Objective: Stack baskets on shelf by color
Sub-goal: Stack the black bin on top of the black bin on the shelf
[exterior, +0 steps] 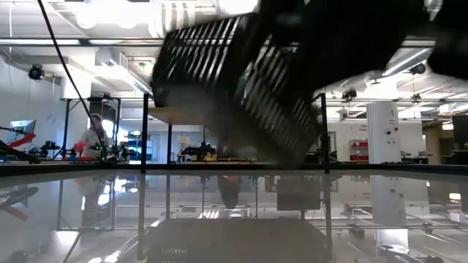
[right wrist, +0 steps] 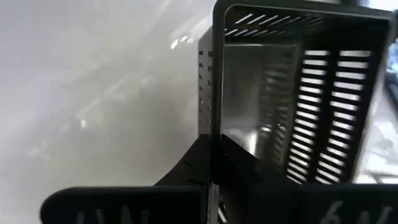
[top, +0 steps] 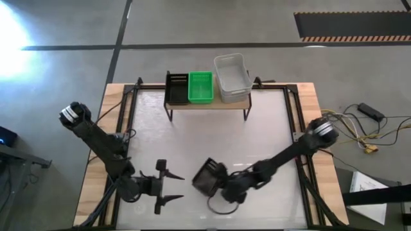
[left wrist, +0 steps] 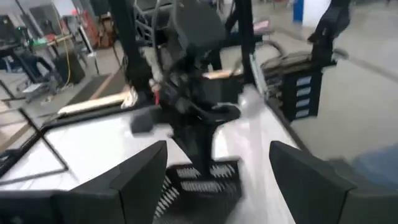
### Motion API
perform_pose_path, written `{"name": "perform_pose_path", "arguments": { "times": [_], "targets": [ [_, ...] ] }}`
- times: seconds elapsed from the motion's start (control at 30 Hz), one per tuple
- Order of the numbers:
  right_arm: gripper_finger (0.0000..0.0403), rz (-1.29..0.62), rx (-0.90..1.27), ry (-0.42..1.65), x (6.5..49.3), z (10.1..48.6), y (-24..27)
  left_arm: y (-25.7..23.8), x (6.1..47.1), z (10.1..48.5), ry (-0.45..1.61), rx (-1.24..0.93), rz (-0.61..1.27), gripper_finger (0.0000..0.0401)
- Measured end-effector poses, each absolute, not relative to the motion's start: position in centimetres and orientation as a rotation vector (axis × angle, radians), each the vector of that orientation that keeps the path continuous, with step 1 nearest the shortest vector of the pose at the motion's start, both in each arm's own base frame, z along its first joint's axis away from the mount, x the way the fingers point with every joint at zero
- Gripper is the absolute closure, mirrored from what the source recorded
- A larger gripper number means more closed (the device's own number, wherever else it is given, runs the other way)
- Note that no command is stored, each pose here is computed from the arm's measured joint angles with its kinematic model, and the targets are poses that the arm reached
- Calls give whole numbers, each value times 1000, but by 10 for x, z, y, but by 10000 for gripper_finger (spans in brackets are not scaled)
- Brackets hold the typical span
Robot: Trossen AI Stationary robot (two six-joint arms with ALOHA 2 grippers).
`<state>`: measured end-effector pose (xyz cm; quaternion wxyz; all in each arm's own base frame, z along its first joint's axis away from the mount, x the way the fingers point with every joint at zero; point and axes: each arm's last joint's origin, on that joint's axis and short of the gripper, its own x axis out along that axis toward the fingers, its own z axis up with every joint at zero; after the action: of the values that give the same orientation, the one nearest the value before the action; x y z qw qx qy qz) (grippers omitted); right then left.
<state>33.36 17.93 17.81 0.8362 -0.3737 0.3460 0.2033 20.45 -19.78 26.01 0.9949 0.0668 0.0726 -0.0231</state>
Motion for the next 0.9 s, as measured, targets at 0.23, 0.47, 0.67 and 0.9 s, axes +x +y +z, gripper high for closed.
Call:
{"name": "perform_pose_path", "arguments": {
  "times": [0.23,0.47,0.67,0.9],
  "targets": [
    [378,472,-962,751,389,169,177,-201,206,257,176,144,-51,134],
    [300,462,-963,842,415,174,170,-199,204,247,274,90,-39,134],
    [245,410,-822,926,400,204,170,-205,208,240,309,100,-80,134],
    [256,253,-492,1004,349,232,174,-231,232,240,505,188,-136,161]
  ]
}}
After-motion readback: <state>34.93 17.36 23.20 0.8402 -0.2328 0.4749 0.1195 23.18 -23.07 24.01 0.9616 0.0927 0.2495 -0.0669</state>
